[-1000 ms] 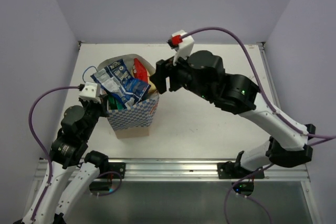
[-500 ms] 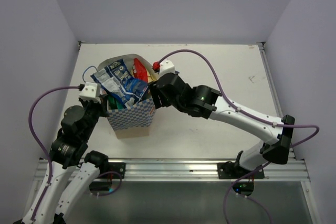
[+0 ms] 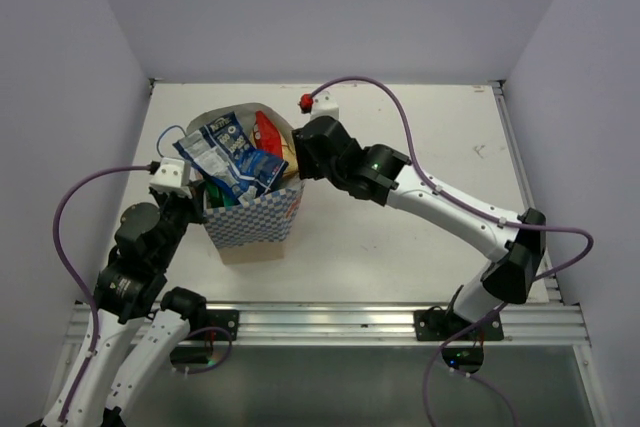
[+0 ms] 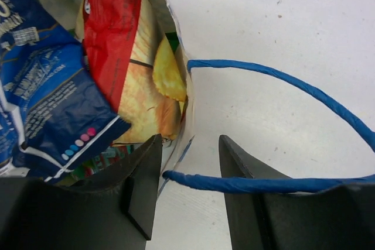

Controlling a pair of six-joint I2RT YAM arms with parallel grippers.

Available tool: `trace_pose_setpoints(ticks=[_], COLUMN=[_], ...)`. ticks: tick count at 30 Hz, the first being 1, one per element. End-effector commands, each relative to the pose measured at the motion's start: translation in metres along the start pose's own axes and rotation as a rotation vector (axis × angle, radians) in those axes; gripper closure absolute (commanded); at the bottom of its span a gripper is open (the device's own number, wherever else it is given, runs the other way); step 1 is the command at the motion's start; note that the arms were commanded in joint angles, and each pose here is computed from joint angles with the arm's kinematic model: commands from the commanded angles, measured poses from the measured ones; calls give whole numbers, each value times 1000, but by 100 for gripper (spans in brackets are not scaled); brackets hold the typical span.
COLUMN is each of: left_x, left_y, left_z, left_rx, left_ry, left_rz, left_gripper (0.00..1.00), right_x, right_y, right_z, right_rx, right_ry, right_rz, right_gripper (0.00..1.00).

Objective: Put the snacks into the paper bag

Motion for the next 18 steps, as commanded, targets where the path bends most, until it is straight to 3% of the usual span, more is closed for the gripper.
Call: trace_pose_setpoints(ticks=[1,5,6,18], left_x=[11,13,13,44], left_y=[-6,-8,-9,-29], left_z=[0,-3,-5,-11], left_rx=[-54,-62,-65,-168], left_ry=[-61,-55,-48,-113], left_rz=[-3,2,4,81], left_gripper=[100,100,100,100], right_x=[2,2,2,25], right_y=[-1,-1,-1,-24], right_z=[-10,-12,-12,36], right_rx=[11,11,15,0], right_ry=[-13,-20,-21,-93], right_rz=[-60,-64,-63,-62], right_gripper=[53,97,100,100])
Point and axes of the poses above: each gripper's point midway between its finger pads, its own z axis back along the fingers, its own y axis along the line the jaws close on, x = y × z, the point moved 9 cm from there along z, back along the fingers, and after that the axes turned 13 degrees about z, right-handed, at the moved point
